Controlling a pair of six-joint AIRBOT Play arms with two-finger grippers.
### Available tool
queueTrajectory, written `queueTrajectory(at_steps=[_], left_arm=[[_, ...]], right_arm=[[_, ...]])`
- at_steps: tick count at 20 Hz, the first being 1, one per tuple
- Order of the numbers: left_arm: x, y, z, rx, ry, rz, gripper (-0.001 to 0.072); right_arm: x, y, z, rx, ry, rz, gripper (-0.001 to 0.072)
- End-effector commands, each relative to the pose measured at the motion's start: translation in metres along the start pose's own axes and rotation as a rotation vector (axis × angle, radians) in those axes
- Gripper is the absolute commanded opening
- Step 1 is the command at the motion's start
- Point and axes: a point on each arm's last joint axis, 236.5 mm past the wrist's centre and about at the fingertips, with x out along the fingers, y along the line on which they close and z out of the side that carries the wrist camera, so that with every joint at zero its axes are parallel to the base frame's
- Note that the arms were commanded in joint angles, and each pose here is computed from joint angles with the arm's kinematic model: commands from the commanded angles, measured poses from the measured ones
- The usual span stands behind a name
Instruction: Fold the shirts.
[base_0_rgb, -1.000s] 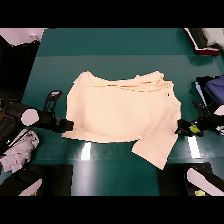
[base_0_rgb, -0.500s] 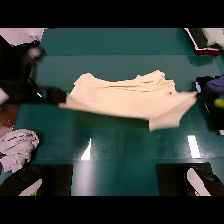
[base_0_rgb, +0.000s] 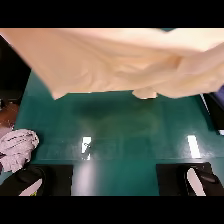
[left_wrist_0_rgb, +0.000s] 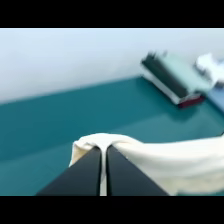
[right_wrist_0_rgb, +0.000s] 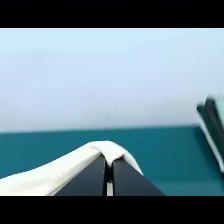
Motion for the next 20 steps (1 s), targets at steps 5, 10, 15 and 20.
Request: queueTrajectory(at_steps=[5,10,15,20], left_arm=[[-0.058,-0.072,0.057,-0.054,-0.178,-0.279,0.0028],[-0.038,-0.052,0.017,-0.028,-0.022,-0.193,0.0028],[0.028,0.04,-0.168,-0.011,0.588,0.114,0.0028],[0.076,0.097,-0.325,0.01,0.826,0.239,0.0028]], right_arm=[[-0.076,0.054,0.087,-0.169,-0.217,0.041,0.0025],[-0.056,0.029,0.063,-0.162,0.004,-0.033,0.0024],[0.022,-0.023,-0.052,0.045,0.48,-0.05,0.0024],[0.078,-0.076,-0.206,0.257,0.964,-0.076,0.0024]])
